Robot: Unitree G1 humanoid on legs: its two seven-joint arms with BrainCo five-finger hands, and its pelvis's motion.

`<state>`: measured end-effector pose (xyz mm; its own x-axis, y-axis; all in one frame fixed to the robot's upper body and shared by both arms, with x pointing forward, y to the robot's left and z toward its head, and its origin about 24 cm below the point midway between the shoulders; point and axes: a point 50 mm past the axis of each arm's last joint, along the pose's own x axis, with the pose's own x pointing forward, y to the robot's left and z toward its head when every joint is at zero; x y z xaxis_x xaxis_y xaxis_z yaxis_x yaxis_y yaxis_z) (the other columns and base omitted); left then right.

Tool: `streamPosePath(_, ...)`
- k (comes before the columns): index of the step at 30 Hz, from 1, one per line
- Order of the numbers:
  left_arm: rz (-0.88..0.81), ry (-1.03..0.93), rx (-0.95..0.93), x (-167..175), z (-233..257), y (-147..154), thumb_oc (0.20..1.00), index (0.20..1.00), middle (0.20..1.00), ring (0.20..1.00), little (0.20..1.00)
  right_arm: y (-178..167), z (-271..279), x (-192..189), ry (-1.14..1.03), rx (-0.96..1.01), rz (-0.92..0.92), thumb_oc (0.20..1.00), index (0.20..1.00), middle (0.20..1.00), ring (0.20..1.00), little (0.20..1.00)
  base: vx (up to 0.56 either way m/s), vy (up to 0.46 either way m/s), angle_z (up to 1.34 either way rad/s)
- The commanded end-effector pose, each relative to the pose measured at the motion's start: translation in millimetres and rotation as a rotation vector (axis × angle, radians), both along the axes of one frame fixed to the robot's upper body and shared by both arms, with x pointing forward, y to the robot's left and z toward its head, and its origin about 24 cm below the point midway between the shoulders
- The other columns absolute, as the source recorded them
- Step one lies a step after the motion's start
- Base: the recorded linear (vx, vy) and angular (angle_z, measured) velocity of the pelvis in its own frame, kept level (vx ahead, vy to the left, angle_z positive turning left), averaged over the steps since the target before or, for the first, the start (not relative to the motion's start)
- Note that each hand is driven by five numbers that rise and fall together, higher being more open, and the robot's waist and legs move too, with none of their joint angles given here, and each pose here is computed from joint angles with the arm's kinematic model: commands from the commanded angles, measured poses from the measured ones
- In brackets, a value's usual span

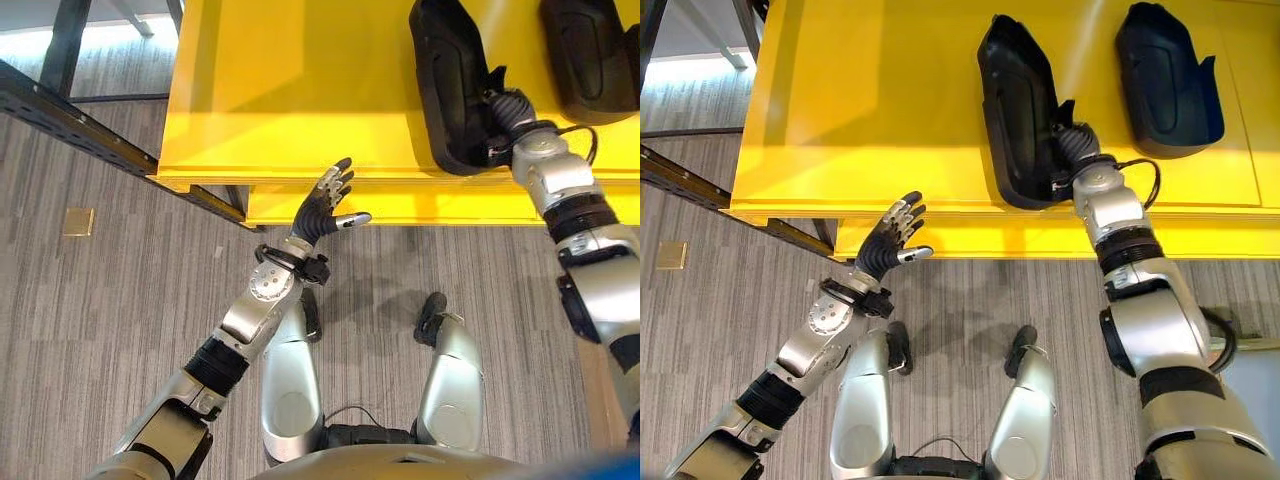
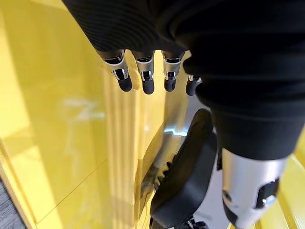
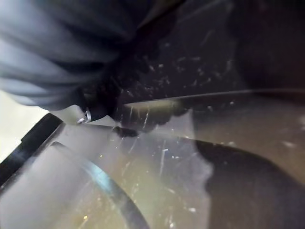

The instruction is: Move parts from the plastic box to the shelf.

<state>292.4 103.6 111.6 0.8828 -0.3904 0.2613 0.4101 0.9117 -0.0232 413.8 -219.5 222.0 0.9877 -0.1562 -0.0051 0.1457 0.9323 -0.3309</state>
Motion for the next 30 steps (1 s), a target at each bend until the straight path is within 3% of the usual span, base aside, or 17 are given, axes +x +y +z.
streamPosePath(1,-0.062,-0.125,-0.071,-8,22,-17,1.0,1.0,1.0,1.0,1.0,-8,25,-1,-0.054,-0.047,0.014,0.2,0.2,0.2,0.2,0.2,0.01,0.022,0.08)
streamPosePath(14,-0.039,-0.066,-0.068,-9,12,-13,1.0,1.0,1.0,1.0,1.0,-11,69,3,-0.036,-0.099,-0.124,0.2,0.2,0.2,0.2,0.2,0.03,-0.013,0.0)
streamPosePath(19,-0.073,-0.052,-0.058,-17,7,-14,1.0,1.0,1.0,1.0,1.0,-18,85,1,-0.083,0.068,-0.215,0.2,0.2,0.2,0.2,0.2,0.02,-0.031,0.09)
streamPosePath(30,-0.061,-0.017,-0.111,-20,4,-17,1.0,1.0,1.0,1.0,1.0,-14,78,3,-0.114,0.141,-0.278,0.2,0.2,0.2,0.2,0.2,0.03,0.029,0.02)
